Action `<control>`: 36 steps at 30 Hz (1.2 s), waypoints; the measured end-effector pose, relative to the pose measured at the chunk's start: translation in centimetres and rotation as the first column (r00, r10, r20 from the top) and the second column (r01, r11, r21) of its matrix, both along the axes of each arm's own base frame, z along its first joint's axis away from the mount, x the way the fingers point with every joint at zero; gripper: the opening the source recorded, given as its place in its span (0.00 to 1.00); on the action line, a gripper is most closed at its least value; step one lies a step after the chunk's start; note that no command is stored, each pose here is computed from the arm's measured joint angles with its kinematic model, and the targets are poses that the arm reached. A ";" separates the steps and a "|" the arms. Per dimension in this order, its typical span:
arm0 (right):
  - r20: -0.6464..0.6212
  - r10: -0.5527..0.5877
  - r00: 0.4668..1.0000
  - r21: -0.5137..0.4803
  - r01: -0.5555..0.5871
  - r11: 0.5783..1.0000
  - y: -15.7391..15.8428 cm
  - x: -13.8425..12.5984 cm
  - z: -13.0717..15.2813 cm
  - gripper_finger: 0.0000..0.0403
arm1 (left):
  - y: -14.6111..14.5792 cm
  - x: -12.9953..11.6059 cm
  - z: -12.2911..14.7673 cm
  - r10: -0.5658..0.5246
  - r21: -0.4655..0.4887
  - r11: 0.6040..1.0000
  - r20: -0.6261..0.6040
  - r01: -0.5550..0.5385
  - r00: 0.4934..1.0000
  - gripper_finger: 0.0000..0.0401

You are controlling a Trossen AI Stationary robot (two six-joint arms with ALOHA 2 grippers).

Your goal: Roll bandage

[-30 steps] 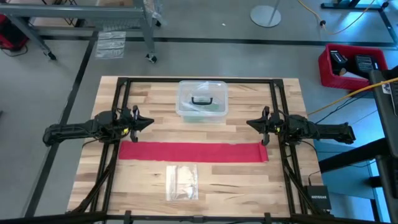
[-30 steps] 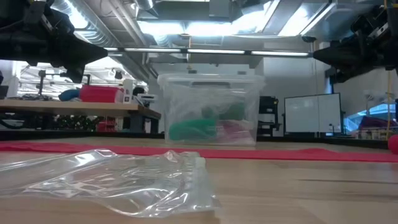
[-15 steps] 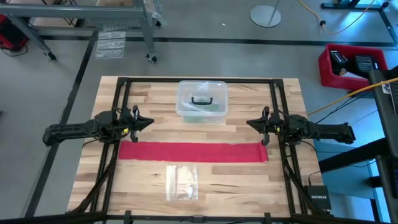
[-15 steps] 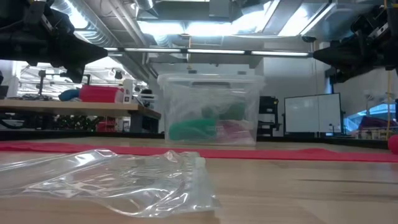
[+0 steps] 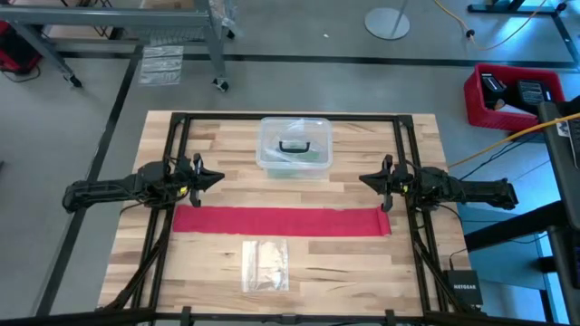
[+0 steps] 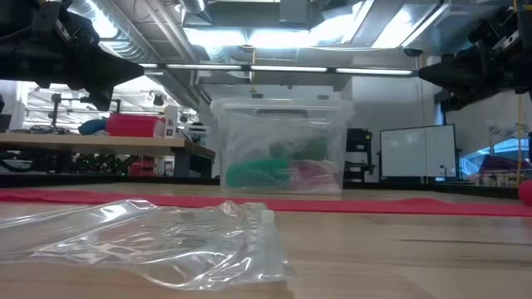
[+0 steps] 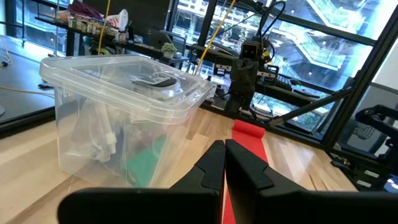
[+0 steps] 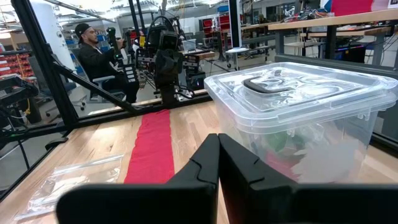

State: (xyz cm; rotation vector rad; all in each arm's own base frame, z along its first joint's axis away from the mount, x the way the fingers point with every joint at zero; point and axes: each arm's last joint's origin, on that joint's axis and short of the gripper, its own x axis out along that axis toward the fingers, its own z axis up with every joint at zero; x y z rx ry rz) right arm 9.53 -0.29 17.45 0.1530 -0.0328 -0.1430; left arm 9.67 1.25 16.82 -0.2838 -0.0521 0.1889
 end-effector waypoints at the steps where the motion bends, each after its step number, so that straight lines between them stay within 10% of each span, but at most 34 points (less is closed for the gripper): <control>1: 0.000 0.000 1.000 0.000 0.000 1.000 0.0 0.0 0.0 0.02 | 0.0 0.0 0.0 0.000 0.000 1.000 0.000 0.000 1.000 0.01; 10: 0.002 0.000 1.000 0.000 0.000 1.000 0.0 0.0 0.0 0.02 | 0.0 -0.1 1.3 0.014 0.011 1.000 0.133 -0.016 0.991 0.01; 19: 0.037 0.002 0.999 0.184 -0.009 0.983 0.0 0.0 0.1 0.02 | 0.0 -1.6 5.7 0.055 0.118 0.984 0.515 -0.134 0.855 0.01; 26: 0.058 -0.012 0.998 0.201 0.000 0.980 0.0 0.0 0.3 0.02 | 0.2 1.9 8.9 0.012 0.234 0.968 0.313 -0.090 0.950 0.01; 36: 0.049 -0.078 0.996 0.153 0.069 0.986 -0.2 0.0 0.3 0.02 | 0.7 15.4 13.6 -0.125 0.381 0.918 0.009 0.112 0.992 0.01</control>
